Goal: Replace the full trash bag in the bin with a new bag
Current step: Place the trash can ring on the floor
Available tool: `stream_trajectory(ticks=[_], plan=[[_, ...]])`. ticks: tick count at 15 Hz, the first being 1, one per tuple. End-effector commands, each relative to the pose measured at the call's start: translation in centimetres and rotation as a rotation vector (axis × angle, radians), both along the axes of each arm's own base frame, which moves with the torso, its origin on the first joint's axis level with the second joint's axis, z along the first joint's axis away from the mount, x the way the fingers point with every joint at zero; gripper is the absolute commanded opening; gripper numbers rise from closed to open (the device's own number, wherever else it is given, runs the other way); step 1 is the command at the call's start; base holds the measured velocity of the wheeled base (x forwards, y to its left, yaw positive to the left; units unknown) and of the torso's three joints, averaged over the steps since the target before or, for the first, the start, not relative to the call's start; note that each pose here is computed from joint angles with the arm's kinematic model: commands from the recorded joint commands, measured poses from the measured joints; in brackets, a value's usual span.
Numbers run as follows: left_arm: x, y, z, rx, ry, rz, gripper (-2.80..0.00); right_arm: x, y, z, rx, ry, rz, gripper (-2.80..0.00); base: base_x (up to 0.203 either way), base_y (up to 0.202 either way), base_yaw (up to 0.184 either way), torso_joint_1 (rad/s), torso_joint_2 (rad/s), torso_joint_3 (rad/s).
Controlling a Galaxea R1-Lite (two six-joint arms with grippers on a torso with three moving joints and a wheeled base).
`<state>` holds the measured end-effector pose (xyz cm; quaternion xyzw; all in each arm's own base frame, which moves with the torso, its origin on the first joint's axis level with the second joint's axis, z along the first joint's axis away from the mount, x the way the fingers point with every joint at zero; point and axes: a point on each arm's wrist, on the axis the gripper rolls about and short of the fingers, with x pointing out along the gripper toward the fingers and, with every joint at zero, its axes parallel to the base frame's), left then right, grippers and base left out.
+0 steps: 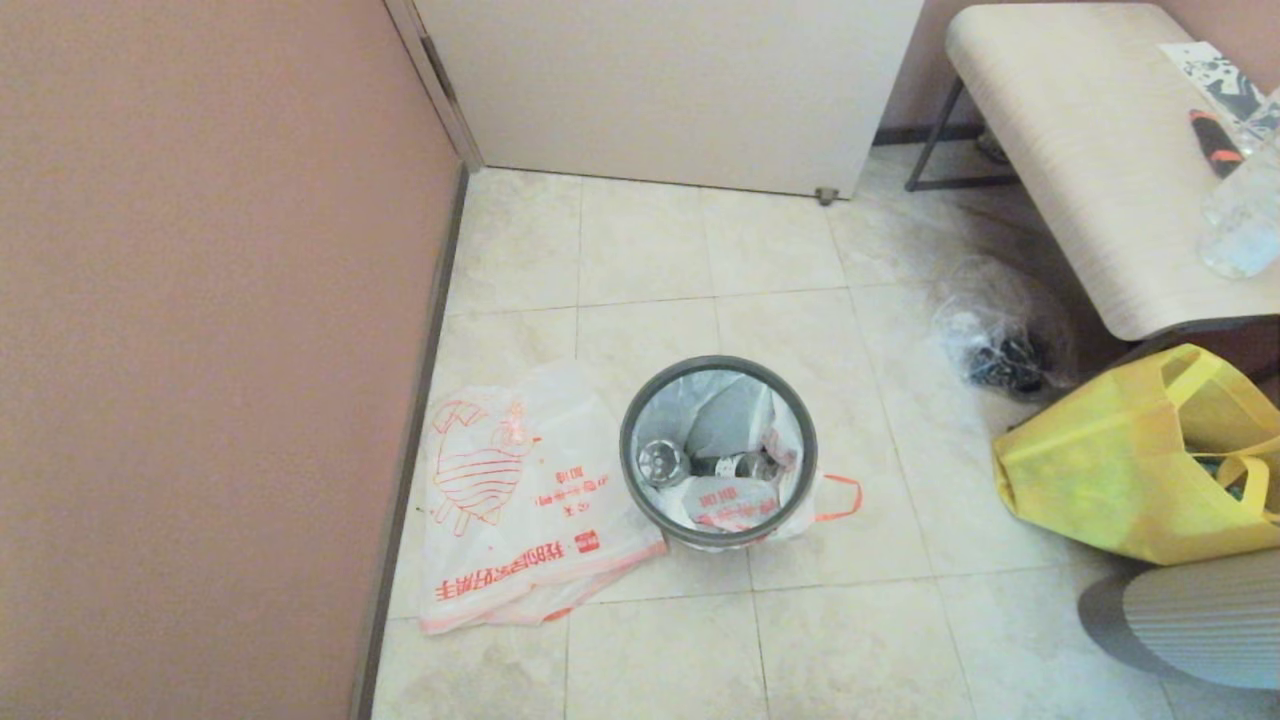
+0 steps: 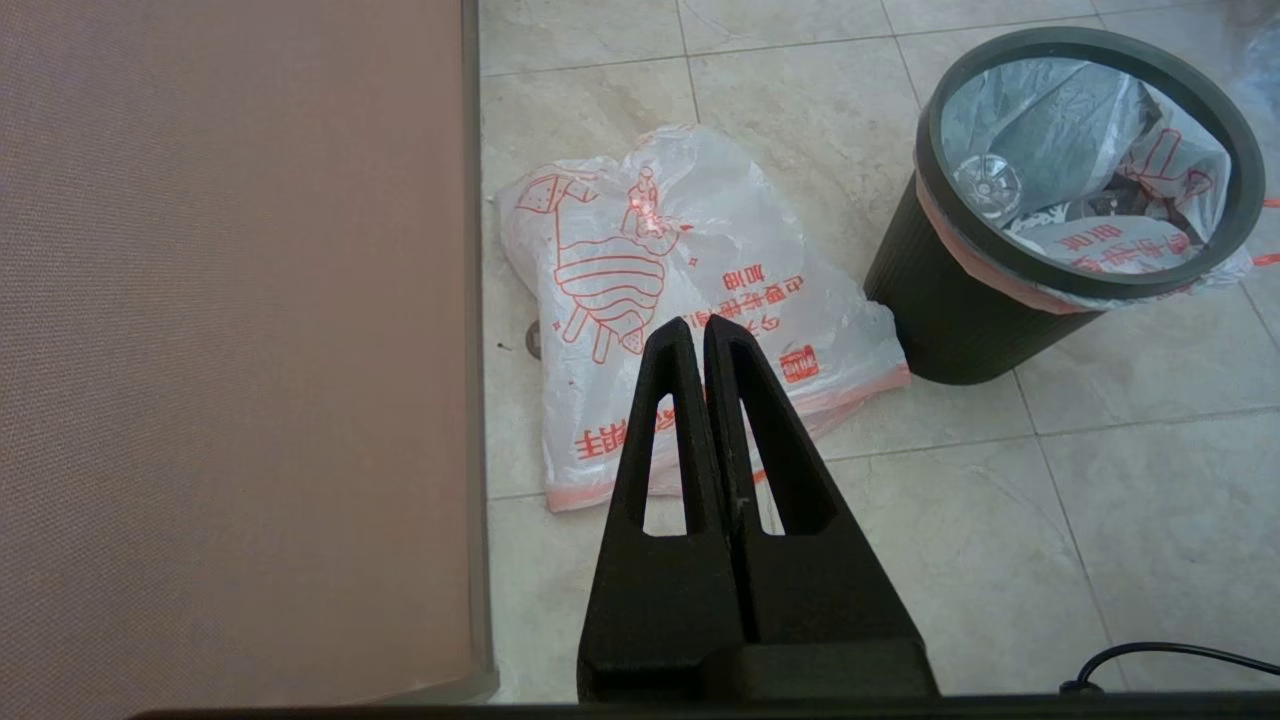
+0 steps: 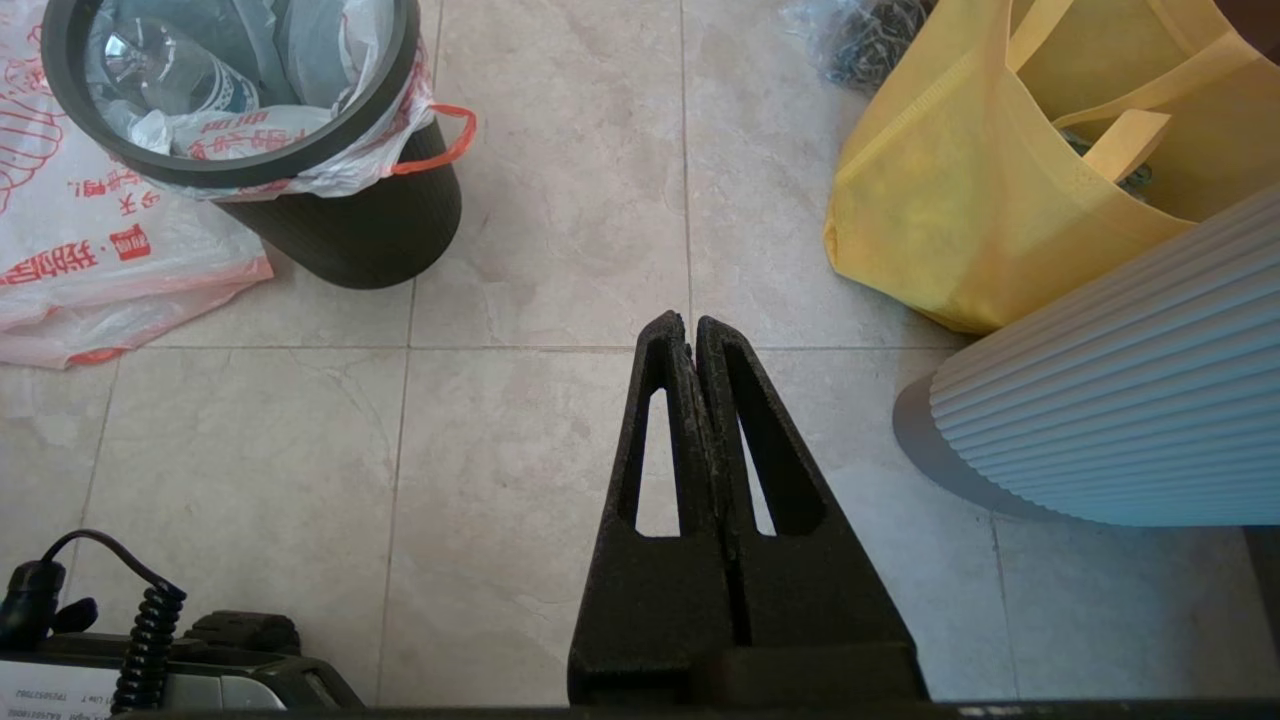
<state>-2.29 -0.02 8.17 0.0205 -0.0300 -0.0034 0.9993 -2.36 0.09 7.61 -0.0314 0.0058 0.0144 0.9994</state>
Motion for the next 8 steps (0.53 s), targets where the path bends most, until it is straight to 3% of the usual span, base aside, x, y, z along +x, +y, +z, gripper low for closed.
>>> stream_trajectory(ticks=[1,8], plan=[[0.19,0.00,-0.64,0.001,0.024,0.000,-2.80,-0.01,0.00,-0.01,0.000,-0.002,0.001,-2.80,0.000,0.000,0.000,0.000,0.00,0.000],[0.18,0.00,-0.63,0.001,0.023,0.000,-2.80,-0.02,0.00,-0.01,0.000,0.002,-0.001,-2.80,0.000,0.000,0.000,0.000,0.00,0.000]])
